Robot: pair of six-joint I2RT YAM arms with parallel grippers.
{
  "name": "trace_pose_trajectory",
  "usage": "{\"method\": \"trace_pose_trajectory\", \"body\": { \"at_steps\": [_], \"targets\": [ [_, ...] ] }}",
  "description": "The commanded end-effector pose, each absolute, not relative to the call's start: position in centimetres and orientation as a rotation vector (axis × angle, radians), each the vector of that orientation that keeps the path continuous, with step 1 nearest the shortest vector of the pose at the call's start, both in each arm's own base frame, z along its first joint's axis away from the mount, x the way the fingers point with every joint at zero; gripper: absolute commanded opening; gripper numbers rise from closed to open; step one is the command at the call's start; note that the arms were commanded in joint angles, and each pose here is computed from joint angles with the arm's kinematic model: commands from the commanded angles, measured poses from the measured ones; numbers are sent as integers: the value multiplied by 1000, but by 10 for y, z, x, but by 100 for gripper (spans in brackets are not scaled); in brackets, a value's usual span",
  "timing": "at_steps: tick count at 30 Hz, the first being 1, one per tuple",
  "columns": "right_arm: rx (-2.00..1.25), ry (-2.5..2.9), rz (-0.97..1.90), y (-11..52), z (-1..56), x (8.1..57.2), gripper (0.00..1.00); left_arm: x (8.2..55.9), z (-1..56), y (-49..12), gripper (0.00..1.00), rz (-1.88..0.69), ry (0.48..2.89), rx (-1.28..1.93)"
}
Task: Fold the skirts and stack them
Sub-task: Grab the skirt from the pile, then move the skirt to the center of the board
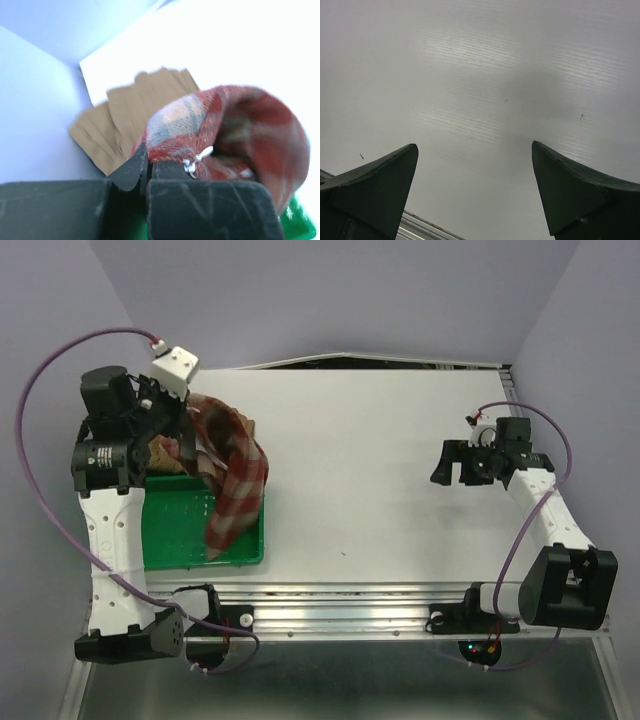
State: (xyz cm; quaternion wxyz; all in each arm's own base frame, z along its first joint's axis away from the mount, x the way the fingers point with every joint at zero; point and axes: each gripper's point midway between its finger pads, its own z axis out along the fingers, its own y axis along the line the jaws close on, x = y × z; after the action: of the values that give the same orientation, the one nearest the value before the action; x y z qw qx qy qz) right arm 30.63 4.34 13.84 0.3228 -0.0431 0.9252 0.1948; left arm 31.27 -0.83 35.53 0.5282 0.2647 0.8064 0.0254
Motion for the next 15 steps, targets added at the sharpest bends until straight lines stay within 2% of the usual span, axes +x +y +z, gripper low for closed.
{"method": "trace_pose_trajectory", "body": {
  "at_steps": [1, 3, 6, 7, 13, 15],
  "targets": [
    [-156, 2333, 521, 45, 171, 325, 100, 317, 463, -27, 0, -26, 1676, 499],
    [-163, 2313, 513, 45, 179, 327, 100, 320, 505, -42, 0, -106, 1569, 503],
    [-166, 2292, 495, 43, 186, 331, 100, 334, 529, -69, 0, -220, 1505, 535],
    [-172, 2277, 480, 41, 191, 333, 100, 327, 546, -96, 0, -288, 1450, 583],
    [-172, 2222, 406, 33, 215, 342, 100, 348, 564, -172, 0, -431, 1374, 673],
    [-185, 2194, 388, 32, 225, 345, 100, 354, 553, -203, 0, -485, 1382, 728]
  ]
}}
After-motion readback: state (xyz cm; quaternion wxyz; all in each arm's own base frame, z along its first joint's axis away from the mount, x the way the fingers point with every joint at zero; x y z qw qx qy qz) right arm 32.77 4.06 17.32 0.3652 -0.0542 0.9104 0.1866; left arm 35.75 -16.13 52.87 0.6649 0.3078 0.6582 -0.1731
